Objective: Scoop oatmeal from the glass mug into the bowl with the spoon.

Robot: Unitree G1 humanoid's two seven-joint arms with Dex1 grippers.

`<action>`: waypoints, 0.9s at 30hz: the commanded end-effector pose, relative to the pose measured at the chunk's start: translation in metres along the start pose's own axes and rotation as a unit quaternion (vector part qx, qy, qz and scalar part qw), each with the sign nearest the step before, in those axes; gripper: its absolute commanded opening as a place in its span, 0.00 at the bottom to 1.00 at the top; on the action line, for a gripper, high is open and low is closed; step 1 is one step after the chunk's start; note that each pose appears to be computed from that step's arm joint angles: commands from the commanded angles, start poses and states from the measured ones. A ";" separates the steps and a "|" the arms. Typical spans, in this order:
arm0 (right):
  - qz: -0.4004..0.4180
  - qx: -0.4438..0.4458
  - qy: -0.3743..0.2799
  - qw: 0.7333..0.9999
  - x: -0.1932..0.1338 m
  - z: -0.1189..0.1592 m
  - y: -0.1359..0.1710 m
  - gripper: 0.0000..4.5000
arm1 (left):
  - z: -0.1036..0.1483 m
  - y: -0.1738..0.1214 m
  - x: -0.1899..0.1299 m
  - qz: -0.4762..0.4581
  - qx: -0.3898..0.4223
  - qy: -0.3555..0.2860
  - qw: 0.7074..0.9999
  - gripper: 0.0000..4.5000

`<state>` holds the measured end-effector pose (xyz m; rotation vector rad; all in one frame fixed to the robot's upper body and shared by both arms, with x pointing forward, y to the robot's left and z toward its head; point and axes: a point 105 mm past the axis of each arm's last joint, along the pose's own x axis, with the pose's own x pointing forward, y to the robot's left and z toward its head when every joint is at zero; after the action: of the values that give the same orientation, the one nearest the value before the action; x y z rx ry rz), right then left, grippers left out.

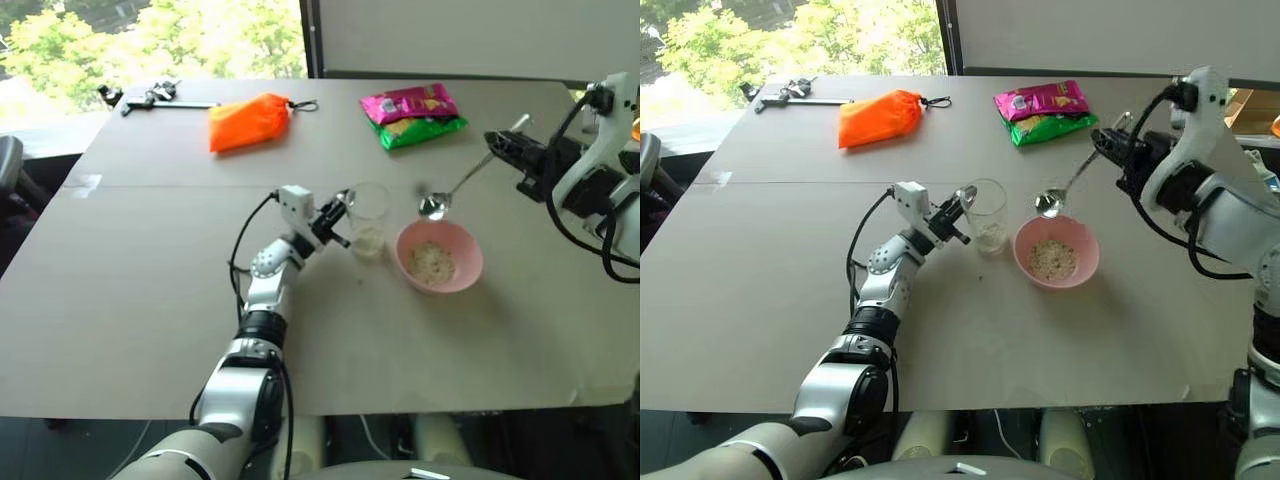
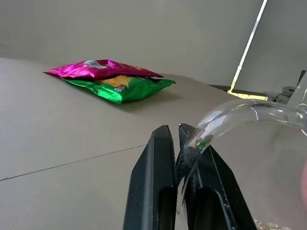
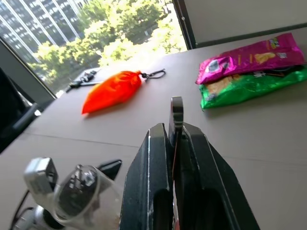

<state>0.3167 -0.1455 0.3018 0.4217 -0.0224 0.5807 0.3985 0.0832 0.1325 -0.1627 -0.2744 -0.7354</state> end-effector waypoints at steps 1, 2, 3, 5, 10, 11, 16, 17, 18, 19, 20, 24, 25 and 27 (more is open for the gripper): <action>0.058 0.029 -0.051 0.997 0.009 0.028 0.033 0.00 | 0.005 -0.001 0.001 -0.002 0.009 -0.011 1.000 0.02; 0.075 0.027 -0.047 0.996 0.012 0.026 0.042 0.00 | 0.005 0.000 0.001 0.000 0.011 -0.011 1.000 0.02; 0.093 0.017 -0.031 0.995 0.016 0.019 0.051 0.00 | 0.006 0.002 0.001 0.003 0.013 -0.011 1.000 0.02; 0.112 0.001 -0.002 0.994 0.022 0.003 0.060 0.00 | 0.008 0.004 0.001 0.006 0.016 -0.013 1.000 0.02; 0.091 -0.100 0.057 0.989 0.029 -0.029 0.049 0.00 | 0.009 0.006 -0.001 0.011 0.020 -0.014 1.000 0.02; 0.087 -0.120 0.064 0.987 0.030 -0.035 0.046 0.00 | 0.009 0.007 -0.001 0.011 0.020 -0.014 1.000 0.02; 0.082 -0.158 0.068 0.982 0.037 -0.046 0.043 0.00 | 0.009 0.007 -0.003 0.014 0.021 -0.014 1.000 0.02; 0.085 -0.160 0.066 0.981 0.038 -0.046 0.043 0.08 | 0.009 0.008 -0.003 0.014 0.021 -0.014 1.000 0.00; 0.089 -0.156 0.062 0.982 0.038 -0.046 0.045 0.17 | 0.009 0.008 -0.003 0.014 0.021 -0.014 1.000 0.00; 0.094 -0.153 0.059 0.982 0.039 -0.045 0.046 0.25 | 0.009 0.008 -0.004 0.015 0.021 -0.014 1.000 0.00; 0.094 -0.150 0.052 0.983 0.040 -0.042 0.047 0.33 | 0.009 0.008 -0.004 0.015 0.022 -0.013 1.000 0.00; 0.062 -0.138 0.004 0.988 0.043 -0.022 0.036 0.57 | 0.010 0.015 -0.009 0.026 0.029 -0.010 0.999 0.00; 0.053 -0.137 -0.005 0.989 0.043 -0.017 0.032 0.57 | 0.011 0.018 -0.011 0.030 0.032 -0.009 0.999 0.00; 0.038 -0.131 -0.017 0.991 0.041 -0.012 0.024 0.57 | 0.012 0.023 -0.015 0.038 0.036 -0.007 0.999 0.00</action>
<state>0.3380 -0.0877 0.2843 0.1514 -0.0547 0.6757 0.4009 0.0965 0.1350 -0.1288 -0.2853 -0.6958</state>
